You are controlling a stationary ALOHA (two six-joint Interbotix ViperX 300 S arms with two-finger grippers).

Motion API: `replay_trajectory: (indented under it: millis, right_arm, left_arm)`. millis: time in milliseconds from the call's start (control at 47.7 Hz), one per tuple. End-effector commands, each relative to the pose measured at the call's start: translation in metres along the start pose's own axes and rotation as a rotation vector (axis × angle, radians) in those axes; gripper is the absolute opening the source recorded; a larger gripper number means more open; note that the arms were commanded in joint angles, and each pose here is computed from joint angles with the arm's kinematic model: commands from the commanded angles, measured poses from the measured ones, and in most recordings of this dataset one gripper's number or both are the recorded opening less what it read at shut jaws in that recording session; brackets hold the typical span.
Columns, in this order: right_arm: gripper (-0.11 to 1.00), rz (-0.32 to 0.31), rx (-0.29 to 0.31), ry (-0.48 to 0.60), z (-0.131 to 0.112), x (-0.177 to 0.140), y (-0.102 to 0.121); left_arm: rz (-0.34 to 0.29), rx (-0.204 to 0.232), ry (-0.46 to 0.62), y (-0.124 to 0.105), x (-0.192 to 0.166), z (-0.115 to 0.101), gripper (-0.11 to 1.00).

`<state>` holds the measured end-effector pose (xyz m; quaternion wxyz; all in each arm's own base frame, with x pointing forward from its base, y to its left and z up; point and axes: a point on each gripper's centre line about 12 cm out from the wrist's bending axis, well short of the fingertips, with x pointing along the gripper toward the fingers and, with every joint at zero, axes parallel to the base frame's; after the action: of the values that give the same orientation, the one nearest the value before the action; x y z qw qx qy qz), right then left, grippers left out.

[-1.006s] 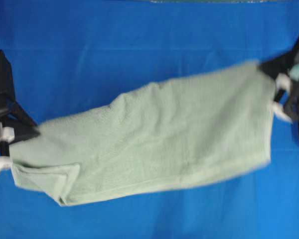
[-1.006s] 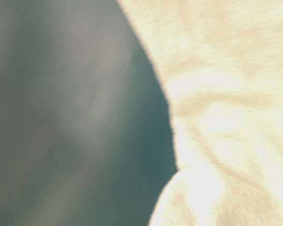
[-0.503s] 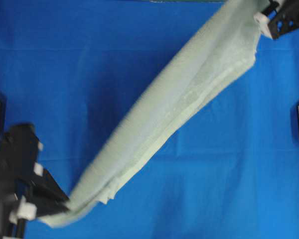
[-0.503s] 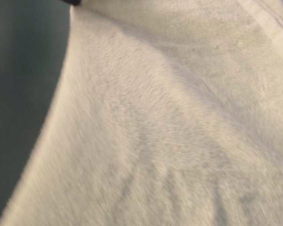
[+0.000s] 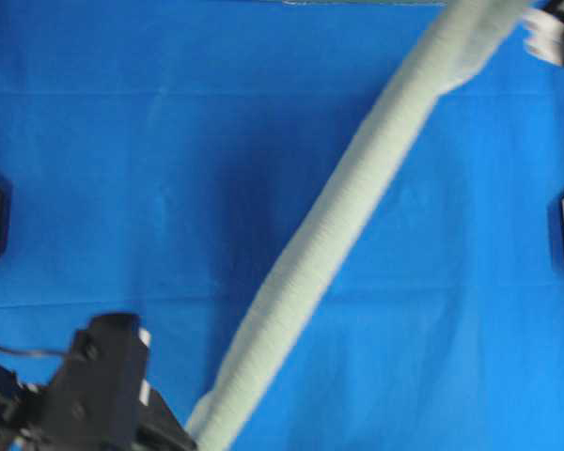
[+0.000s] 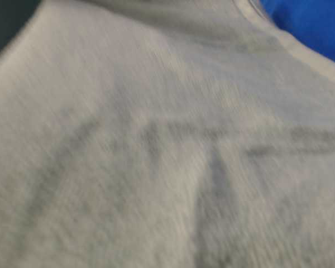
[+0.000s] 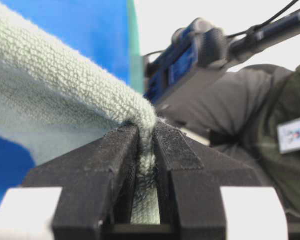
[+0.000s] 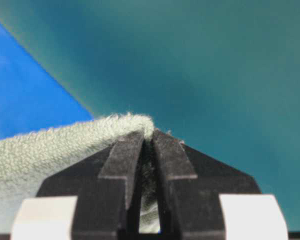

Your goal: Fold a bath towel.

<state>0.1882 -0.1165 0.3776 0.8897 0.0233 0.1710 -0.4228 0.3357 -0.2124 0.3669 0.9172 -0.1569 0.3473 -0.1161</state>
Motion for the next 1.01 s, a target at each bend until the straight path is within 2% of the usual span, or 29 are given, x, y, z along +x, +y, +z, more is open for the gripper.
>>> replay_trajectory:
  millis: [0, 84, 252, 335, 503, 608, 734, 922, 985]
  right_arm:
    - [0.08, 0.016, 0.042, -0.006, 0.007, -0.028, -0.006]
    - [0.08, 0.03, 0.044, 0.041, 0.004, -0.048, -0.007]
    - [0.08, -0.003, 0.01, 0.157, -0.012, -0.059, 0.001]
    - [0.08, -0.069, -0.001, 0.205, -0.022, -0.054, 0.008]
    - [0.08, -0.18, -0.12, 0.282, -0.047, -0.024, 0.033]
    - [0.08, -0.232, -0.168, 0.329, -0.061, 0.009, 0.043]
    - [0.08, -0.228, -0.168, 0.358, -0.075, 0.055, 0.043]
    - [0.08, -0.078, -0.115, 0.346, -0.092, 0.123, 0.045]
    - [0.08, -0.031, -0.097, 0.345, -0.097, 0.143, 0.045]
  left_arm:
    - [-0.056, 0.006, -0.054, -0.02, -0.009, 0.019, 0.08]
    - [-0.065, 0.027, -0.068, -0.028, -0.004, 0.027, 0.08]
    - [-0.085, 0.116, -0.081, -0.046, 0.005, 0.036, 0.08]
    - [-0.076, 0.127, -0.069, -0.046, 0.006, 0.034, 0.08]
    - [0.001, 0.125, 0.018, -0.021, 0.007, 0.01, 0.08]
    - [0.043, 0.094, 0.057, 0.003, 0.007, -0.01, 0.08]
    - [0.119, 0.011, 0.12, 0.043, 0.002, -0.045, 0.08]
    - [0.216, -0.141, 0.185, 0.099, -0.009, -0.103, 0.08]
    - [0.231, -0.177, 0.191, 0.112, -0.011, -0.118, 0.08]
